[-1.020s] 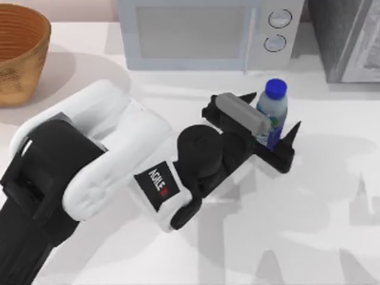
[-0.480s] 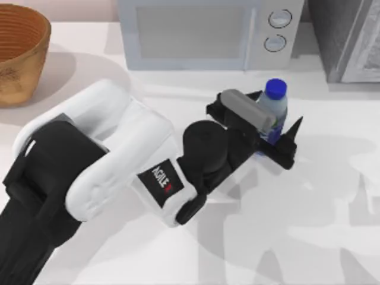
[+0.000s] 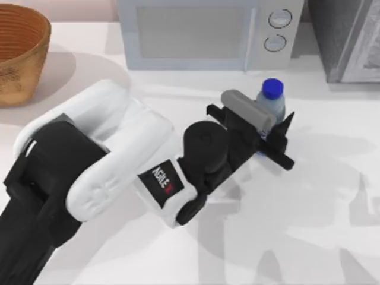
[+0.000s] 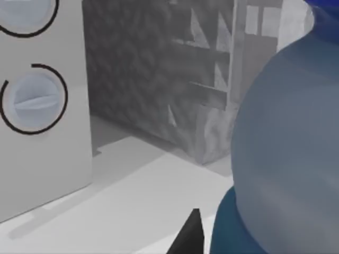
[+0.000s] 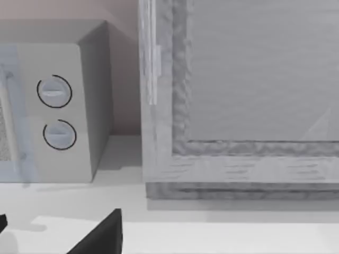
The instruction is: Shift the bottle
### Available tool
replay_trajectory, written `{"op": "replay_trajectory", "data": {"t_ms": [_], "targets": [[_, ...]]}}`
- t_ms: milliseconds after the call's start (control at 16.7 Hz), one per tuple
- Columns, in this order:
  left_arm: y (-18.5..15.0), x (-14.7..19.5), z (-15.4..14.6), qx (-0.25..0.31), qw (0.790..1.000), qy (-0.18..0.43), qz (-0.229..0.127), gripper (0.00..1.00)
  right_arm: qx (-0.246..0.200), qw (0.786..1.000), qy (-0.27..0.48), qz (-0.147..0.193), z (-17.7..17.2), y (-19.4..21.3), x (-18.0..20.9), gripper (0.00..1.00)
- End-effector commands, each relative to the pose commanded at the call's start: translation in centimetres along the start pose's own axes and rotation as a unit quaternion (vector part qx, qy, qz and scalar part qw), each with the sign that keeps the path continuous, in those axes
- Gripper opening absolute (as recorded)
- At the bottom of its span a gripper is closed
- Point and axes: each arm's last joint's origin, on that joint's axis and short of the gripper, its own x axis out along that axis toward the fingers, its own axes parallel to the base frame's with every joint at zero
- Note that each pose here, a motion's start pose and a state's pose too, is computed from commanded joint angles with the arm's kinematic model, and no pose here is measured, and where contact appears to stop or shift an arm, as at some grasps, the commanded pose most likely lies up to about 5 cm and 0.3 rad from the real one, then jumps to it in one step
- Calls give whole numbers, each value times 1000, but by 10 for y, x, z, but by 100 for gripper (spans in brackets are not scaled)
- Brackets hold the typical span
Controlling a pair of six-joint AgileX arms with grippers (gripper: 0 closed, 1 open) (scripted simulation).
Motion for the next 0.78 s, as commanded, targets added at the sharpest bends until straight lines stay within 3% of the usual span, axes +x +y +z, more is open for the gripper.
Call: {"op": "replay_trajectory", "data": {"t_ms": [120, 180, 780], "targets": [[0, 0, 0, 0, 1000, 0, 0, 2, 0, 1000, 0, 0, 0, 0, 0, 100], [0, 0, 0, 0, 1000, 0, 0, 0, 0, 1000, 0, 0, 0, 0, 0, 100], [7, -2, 2, 1, 1000, -2, 1, 0, 0, 1000, 0, 0, 0, 0, 0, 100]]}}
